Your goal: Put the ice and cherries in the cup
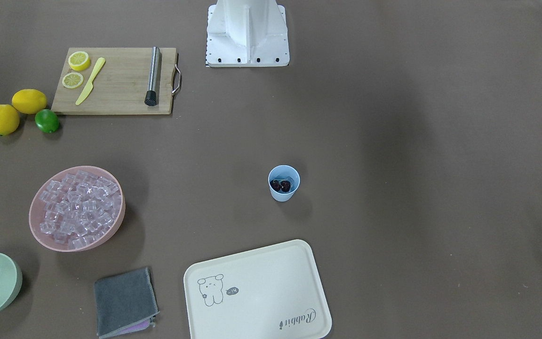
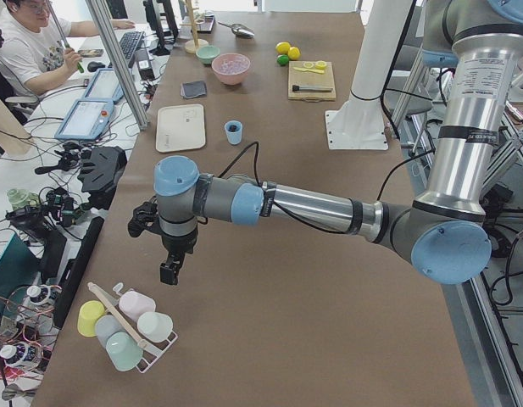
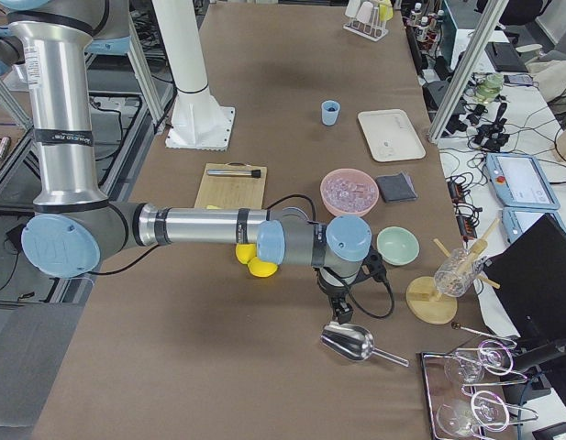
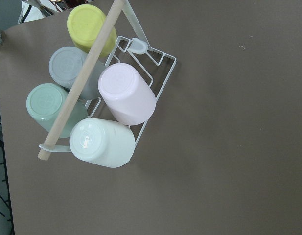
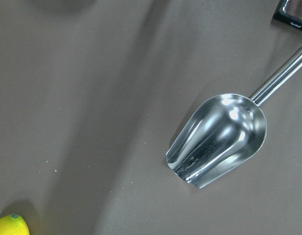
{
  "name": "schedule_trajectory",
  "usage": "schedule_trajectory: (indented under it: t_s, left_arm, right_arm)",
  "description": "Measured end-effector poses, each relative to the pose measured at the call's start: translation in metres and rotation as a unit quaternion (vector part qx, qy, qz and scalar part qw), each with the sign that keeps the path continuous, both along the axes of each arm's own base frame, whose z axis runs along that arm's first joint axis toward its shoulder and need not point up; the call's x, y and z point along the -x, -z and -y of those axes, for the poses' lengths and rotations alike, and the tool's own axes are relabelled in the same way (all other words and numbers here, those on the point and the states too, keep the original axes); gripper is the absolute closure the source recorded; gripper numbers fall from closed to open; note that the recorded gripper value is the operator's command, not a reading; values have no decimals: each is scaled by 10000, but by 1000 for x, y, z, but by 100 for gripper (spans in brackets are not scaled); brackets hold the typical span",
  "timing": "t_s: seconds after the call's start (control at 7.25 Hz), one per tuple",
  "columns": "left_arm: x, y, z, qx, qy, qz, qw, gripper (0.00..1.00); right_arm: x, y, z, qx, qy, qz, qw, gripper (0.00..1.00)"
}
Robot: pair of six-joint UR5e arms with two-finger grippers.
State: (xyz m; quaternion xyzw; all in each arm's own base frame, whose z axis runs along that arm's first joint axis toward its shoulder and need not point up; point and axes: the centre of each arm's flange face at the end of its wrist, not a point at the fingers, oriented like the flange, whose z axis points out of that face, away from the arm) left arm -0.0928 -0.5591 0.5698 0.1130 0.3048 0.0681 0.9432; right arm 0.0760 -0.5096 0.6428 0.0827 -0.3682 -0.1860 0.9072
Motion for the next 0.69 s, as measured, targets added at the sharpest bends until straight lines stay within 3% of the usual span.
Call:
schedule_trajectory:
  t_s: [0.41, 0.69]
  left_arm:
    - [-2, 9, 0, -69, 29, -25, 10000, 2]
    - [-15, 23, 20, -199, -46, 54, 9998, 2]
  right_arm:
    - [-1, 4, 4, -44, -9, -88, 10000, 1]
    - [-3, 14, 8, -155, -7, -158, 9998, 1]
